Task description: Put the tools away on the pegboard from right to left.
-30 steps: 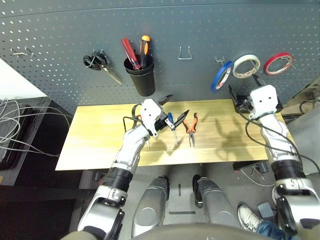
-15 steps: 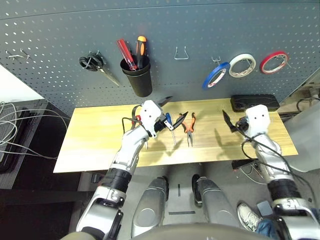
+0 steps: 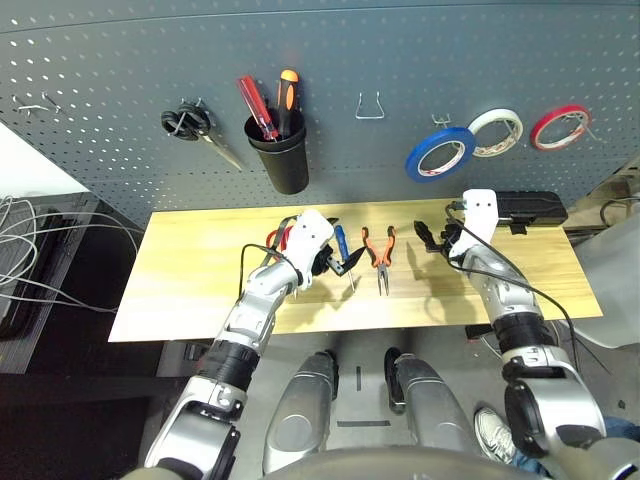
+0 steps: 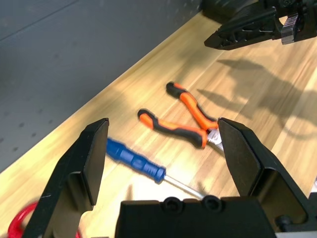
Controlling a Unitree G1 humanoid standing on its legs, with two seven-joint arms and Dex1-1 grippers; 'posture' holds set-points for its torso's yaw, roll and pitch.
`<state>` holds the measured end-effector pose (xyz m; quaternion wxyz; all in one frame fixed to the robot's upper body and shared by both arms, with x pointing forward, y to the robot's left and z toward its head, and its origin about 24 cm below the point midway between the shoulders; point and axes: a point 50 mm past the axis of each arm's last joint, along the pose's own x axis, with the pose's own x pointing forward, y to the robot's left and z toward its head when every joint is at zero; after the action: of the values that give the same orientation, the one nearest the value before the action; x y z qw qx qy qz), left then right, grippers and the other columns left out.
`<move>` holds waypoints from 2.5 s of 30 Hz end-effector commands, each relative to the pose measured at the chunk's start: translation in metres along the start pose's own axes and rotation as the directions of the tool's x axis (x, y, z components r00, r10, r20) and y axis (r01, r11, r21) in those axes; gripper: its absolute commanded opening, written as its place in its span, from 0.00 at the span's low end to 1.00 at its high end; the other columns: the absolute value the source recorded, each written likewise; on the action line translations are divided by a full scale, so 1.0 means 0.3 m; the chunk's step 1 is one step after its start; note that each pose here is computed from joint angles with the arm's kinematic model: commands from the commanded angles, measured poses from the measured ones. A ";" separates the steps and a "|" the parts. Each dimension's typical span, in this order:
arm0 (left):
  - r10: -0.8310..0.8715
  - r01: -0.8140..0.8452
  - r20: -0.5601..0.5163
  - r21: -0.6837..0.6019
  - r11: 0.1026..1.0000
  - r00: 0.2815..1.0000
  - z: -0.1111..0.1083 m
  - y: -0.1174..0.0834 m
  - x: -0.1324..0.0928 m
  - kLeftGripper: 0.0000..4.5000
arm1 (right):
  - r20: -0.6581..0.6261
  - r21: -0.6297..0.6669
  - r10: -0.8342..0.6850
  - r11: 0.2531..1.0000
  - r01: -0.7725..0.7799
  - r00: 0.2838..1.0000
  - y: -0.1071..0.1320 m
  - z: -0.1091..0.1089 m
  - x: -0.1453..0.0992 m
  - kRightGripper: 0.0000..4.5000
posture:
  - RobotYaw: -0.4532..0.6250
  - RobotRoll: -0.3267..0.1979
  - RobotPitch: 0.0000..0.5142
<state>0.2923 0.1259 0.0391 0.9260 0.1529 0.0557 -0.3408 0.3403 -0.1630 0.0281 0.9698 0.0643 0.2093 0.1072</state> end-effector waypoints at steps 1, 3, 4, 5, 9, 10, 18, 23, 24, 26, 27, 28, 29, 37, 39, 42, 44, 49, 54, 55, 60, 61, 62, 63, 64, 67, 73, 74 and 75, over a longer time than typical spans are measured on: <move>-0.001 0.001 -0.016 0.003 1.000 1.000 -0.009 -0.020 -0.013 1.00 | -0.069 0.022 -0.009 1.000 0.011 0.998 0.011 -0.041 0.009 0.99 | 0.57 0.62 0.55; 0.006 -0.006 -0.017 0.001 1.000 1.000 -0.009 -0.022 -0.020 1.00 | -0.096 0.019 -0.011 1.000 0.013 0.995 0.022 -0.053 0.019 0.99 | 0.59 0.62 0.57; 0.009 -0.009 -0.018 0.001 1.000 1.000 -0.009 -0.022 -0.023 1.00 | -0.106 0.016 -0.011 1.000 0.013 0.994 0.025 -0.058 0.023 0.99 | 0.59 0.62 0.57; 0.013 -0.013 -0.020 -0.001 1.000 1.000 -0.011 -0.022 -0.027 1.00 | -0.111 0.014 -0.012 1.000 0.014 0.994 0.028 -0.061 0.027 0.99 | 0.59 0.62 0.57; 0.029 -0.029 -0.031 -0.008 1.000 0.999 -0.021 -0.026 -0.051 1.00 | -0.133 0.023 -0.041 0.999 0.044 0.990 0.026 -0.072 0.037 0.99 | 0.61 0.62 0.60; 0.030 -0.031 -0.033 -0.009 0.999 0.999 -0.023 -0.029 -0.056 1.00 | -0.134 0.023 -0.043 0.999 0.046 0.990 0.026 -0.073 0.039 0.99 | 0.62 0.62 0.61; 0.050 -0.051 -0.052 -0.024 0.998 0.997 -0.038 -0.033 -0.087 1.00 | -0.144 0.035 -0.060 0.997 0.066 0.988 0.051 -0.067 0.068 0.99 | 0.64 0.62 0.64; 0.058 -0.060 -0.061 -0.025 0.998 0.996 -0.043 -0.027 -0.096 1.00 | -0.157 0.018 -0.063 0.998 0.066 0.986 0.071 -0.059 0.084 0.99 | 0.65 0.62 0.64; 0.059 -0.061 -0.063 -0.026 0.998 0.996 -0.044 -0.026 -0.097 1.00 | -0.163 0.018 -0.067 0.997 0.071 0.984 0.071 -0.058 0.086 0.99 | 0.65 0.62 0.64; 0.061 -0.063 -0.065 -0.027 0.998 0.996 -0.045 -0.023 -0.099 1.00 | -0.179 0.020 -0.082 0.996 0.087 0.981 0.070 -0.058 0.089 0.99 | 0.65 0.62 0.63; 0.063 -0.064 -0.066 -0.028 0.998 0.996 -0.045 -0.021 -0.100 1.00 | -0.188 0.023 -0.093 0.995 0.099 0.978 0.068 -0.057 0.090 0.99 | 0.65 0.62 0.63; 0.063 -0.065 -0.067 -0.028 0.997 0.996 -0.045 -0.020 -0.100 1.00 | -0.194 0.024 -0.100 0.994 0.107 0.976 0.067 -0.057 0.091 0.90 | 0.65 0.62 0.63; 0.064 -0.066 -0.068 -0.028 0.997 0.996 -0.046 -0.019 -0.100 1.00 | -0.198 0.030 -0.111 0.992 0.119 0.974 0.065 -0.056 0.091 0.85 | 0.65 0.62 0.62; 0.064 -0.066 -0.063 -0.028 0.997 0.996 -0.046 -0.010 -0.089 1.00 | -0.247 0.078 -0.162 0.979 0.186 0.955 0.044 -0.054 0.087 0.22 | 0.64 0.62 0.58; 0.068 -0.070 -0.053 -0.025 0.997 0.996 -0.040 -0.004 -0.084 1.00 | -0.233 0.088 -0.149 0.981 0.173 0.961 0.044 -0.038 0.085 0.08 | 0.63 0.62 0.56; 0.079 -0.080 -0.029 -0.023 0.997 0.996 -0.031 0.007 -0.079 1.00 | -0.202 0.076 -0.109 0.989 0.126 0.973 0.058 -0.012 0.080 0.08 | 0.62 0.62 0.53; 0.090 -0.090 -0.003 -0.021 0.996 0.996 -0.022 0.016 -0.076 1.00 | -0.162 0.041 -0.066 0.996 0.074 0.985 0.071 0.011 0.070 0.08 | 0.61 0.62 0.51; 0.135 -0.133 0.079 -0.032 0.991 0.988 0.009 0.046 -0.074 1.00 | -0.027 -0.075 0.052 0.996 -0.054 0.998 0.106 0.082 0.009 0.08 | 0.58 0.62 0.46; 0.144 -0.142 0.132 -0.026 0.989 0.981 0.030 0.060 -0.079 1.00 | 0.082 -0.206 0.128 0.972 -0.109 0.988 0.116 0.133 -0.062 0.08 | 0.57 0.62 0.44; 0.144 -0.142 0.137 -0.026 0.990 0.980 0.032 0.061 -0.080 1.00 | 0.091 -0.217 0.136 0.970 -0.114 0.986 0.118 0.138 -0.071 0.08 | 0.57 0.62 0.44; 0.132 -0.130 0.146 -0.024 0.991 0.980 0.033 0.056 -0.087 1.00 | 0.174 -0.287 0.172 0.951 -0.117 0.970 0.123 0.184 -0.124 0.08 | 0.54 0.62 0.43; 0.131 -0.129 0.146 -0.024 0.991 0.981 0.033 0.055 -0.087 1.00 | 0.178 -0.290 0.175 0.950 -0.119 0.968 0.124 0.186 -0.128 0.08 | 0.54 0.62 0.43; 0.129 -0.127 0.146 -0.025 0.992 0.981 0.032 0.056 -0.087 1.00 | 0.188 -0.293 0.181 0.949 -0.121 0.965 0.127 0.190 -0.132 0.08 | 0.54 0.62 0.42; 0.127 -0.125 0.148 -0.024 0.992 0.981 0.034 0.057 -0.086 1.00 | 0.201 -0.296 0.188 0.947 -0.124 0.961 0.131 0.196 -0.137 0.08 | 0.54 0.62 0.42; 0.125 -0.122 0.151 -0.024 0.992 0.981 0.036 0.058 -0.085 1.00 | 0.215 -0.300 0.203 0.945 -0.133 0.955 0.138 0.202 -0.143 0.08 | 0.54 0.62 0.42; 0.124 -0.122 0.160 -0.024 0.992 0.979 0.043 0.064 -0.083 1.00 | 0.252 -0.329 0.260 0.929 -0.170 0.932 0.165 0.220 -0.162 0.08 | 0.54 0.62 0.43; 0.129 -0.127 0.176 -0.025 0.992 0.976 0.056 0.074 -0.077 1.00 | 0.358 -0.365 0.340 0.908 -0.205 0.870 0.213 0.293 -0.207 0.08 | 0.53 0.62 0.43; 0.129 -0.127 0.179 -0.025 0.992 0.975 0.059 0.074 -0.075 1.00 | 0.392 -0.373 0.344 0.907 -0.194 0.853 0.217 0.320 -0.214 0.08 | 0.53 0.62 0.43; 0.128 -0.126 0.182 -0.025 0.992 0.975 0.062 0.074 -0.072 1.00 | 0.425 -0.377 0.343 0.908 -0.181 0.838 0.220 0.348 -0.219 0.08 | 0.52 0.62 0.43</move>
<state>0.2912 0.1479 0.0701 0.9472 0.1231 -0.0410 -0.2931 0.3135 -0.1235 0.1396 0.9659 -0.0438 -0.0205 0.2543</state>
